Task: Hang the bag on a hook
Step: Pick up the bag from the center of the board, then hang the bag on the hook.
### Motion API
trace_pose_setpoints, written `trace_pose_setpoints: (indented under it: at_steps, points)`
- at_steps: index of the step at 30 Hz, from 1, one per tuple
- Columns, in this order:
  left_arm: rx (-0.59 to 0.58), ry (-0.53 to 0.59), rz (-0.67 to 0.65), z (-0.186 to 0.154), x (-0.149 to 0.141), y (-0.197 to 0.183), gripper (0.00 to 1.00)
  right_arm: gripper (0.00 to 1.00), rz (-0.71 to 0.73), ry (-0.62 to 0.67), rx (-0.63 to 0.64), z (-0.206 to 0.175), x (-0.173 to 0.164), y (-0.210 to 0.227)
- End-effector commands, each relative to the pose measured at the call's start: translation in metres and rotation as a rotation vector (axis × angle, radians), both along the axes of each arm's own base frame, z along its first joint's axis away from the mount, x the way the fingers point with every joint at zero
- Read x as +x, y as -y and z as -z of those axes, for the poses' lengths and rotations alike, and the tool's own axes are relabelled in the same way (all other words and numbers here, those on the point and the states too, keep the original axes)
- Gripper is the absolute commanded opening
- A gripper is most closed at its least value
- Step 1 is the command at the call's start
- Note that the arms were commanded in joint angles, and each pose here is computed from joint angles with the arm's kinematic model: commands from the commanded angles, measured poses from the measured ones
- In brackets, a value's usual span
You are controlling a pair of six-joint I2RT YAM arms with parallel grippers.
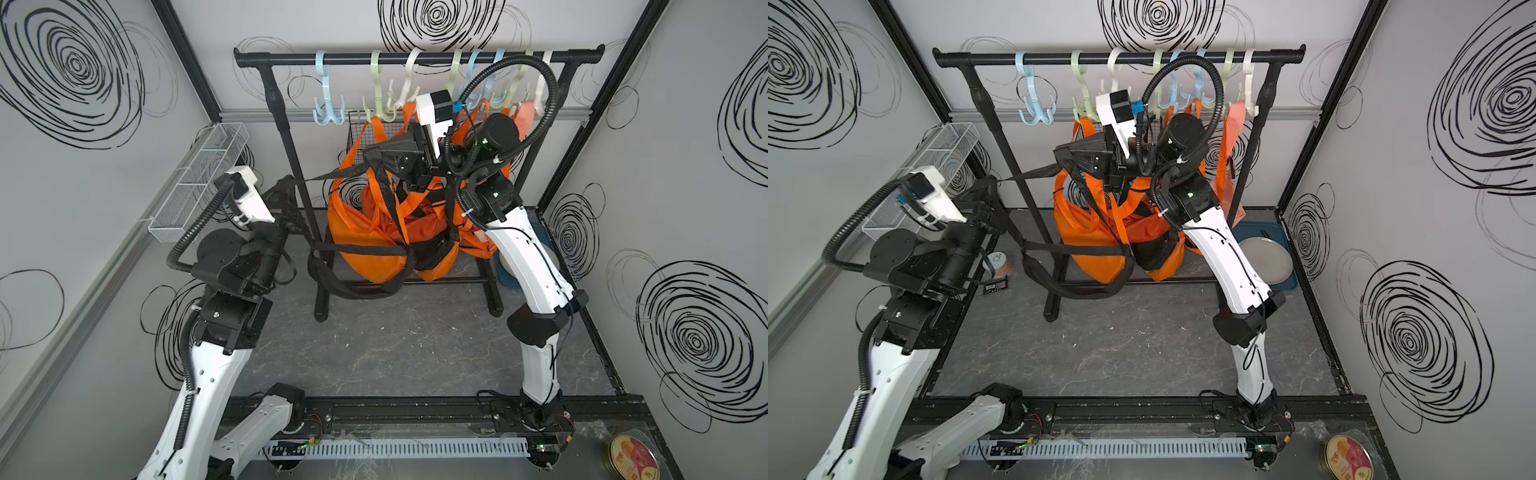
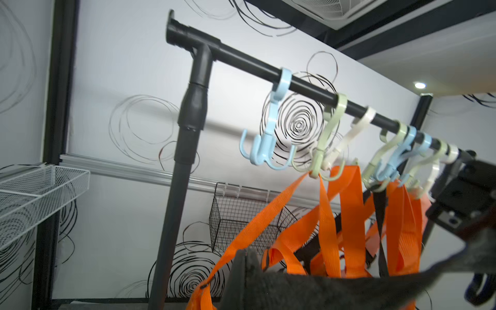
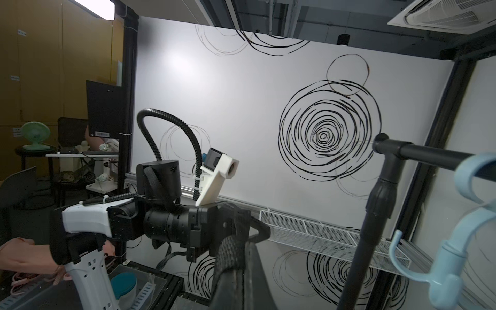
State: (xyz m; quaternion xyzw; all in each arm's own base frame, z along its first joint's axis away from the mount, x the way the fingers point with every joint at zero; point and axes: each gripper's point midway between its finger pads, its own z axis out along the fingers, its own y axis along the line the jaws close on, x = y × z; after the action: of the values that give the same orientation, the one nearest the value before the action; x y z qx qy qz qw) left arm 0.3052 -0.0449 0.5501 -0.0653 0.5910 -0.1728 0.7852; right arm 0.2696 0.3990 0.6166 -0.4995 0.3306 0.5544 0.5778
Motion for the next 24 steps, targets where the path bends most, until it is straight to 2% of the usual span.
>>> trace_pose_setpoints:
  at_steps: [1,6,12,19,24]
  points:
    - [-0.115,0.019,-0.082,-0.018,0.012,-0.027,0.00,0.00,0.120,0.039,0.101,-0.017,0.024,0.008]
    - [-0.178,0.086,-0.097,-0.054,0.024,-0.047,0.00,0.00,0.260,0.074,0.165,-0.012,0.057,-0.003]
    - [-0.167,0.134,-0.070,-0.096,0.043,-0.048,0.00,0.00,0.380,0.149,0.230,-0.013,0.077,-0.008]
    - [-0.163,0.168,-0.073,-0.126,0.070,-0.049,0.00,0.00,0.488,0.201,0.345,-0.029,0.087,0.001]
    - [-0.145,0.163,-0.050,-0.135,0.093,-0.038,0.00,0.00,0.577,0.214,0.424,-0.035,0.098,0.007]
